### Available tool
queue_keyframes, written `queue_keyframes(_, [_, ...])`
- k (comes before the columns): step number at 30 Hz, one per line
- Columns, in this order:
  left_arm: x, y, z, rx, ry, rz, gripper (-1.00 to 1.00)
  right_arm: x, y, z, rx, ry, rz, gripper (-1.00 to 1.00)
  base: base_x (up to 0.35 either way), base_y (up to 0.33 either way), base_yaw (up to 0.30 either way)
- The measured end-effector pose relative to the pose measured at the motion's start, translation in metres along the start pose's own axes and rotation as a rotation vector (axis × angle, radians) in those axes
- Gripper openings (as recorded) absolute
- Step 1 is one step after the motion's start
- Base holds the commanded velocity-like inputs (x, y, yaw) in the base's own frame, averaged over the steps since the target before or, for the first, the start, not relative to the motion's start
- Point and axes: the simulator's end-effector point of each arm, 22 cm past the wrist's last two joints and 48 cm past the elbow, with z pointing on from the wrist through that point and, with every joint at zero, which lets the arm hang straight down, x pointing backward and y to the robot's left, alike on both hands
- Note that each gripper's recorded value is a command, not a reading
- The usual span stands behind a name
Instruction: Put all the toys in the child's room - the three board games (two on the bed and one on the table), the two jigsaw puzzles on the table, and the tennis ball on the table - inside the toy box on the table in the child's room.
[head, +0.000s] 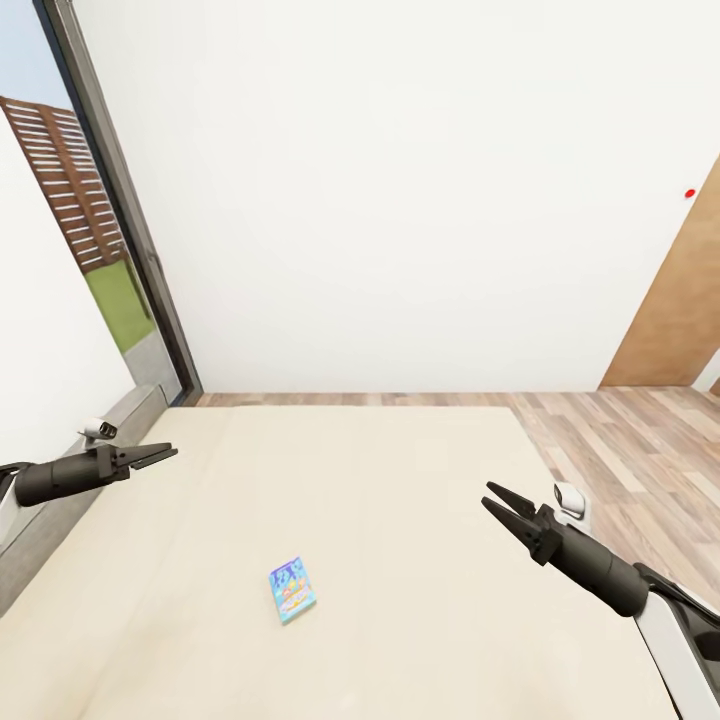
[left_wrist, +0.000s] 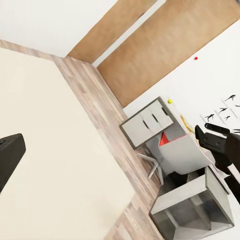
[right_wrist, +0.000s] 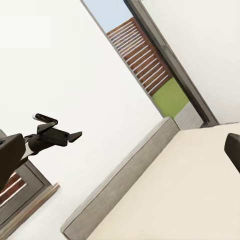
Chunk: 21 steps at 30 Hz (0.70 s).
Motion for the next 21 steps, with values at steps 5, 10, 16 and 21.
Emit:
queue_keyframes(5, [-0.002,-0.004,-0.001,0.002,-0.003,0.007,1.00,-0.003,0.003,0.000,-0.004,-0.004,-0.006,1.00,0.000,0.000,0.000])
queue_keyframes(10, [-0.004,-0.008,-0.002,0.004,-0.006,0.014,1.00,-0.005,0.006,0.000,-0.008,-0.007,-0.012,1.00,0.000,0.000,0.000])
queue_keyframes(16, [-0.007,-0.013,-0.003,0.007,-0.010,0.022,1.00,-0.008,0.010,0.000,-0.013,-0.011,-0.019,1.00,0.000,0.000,0.000])
queue_keyframes(21, [-0.009,-0.017,-0.004,0.010,-0.013,0.030,1.00,-0.011,0.013,0.000,-0.016,-0.015,-0.026,1.00,0.000,0.000,0.000])
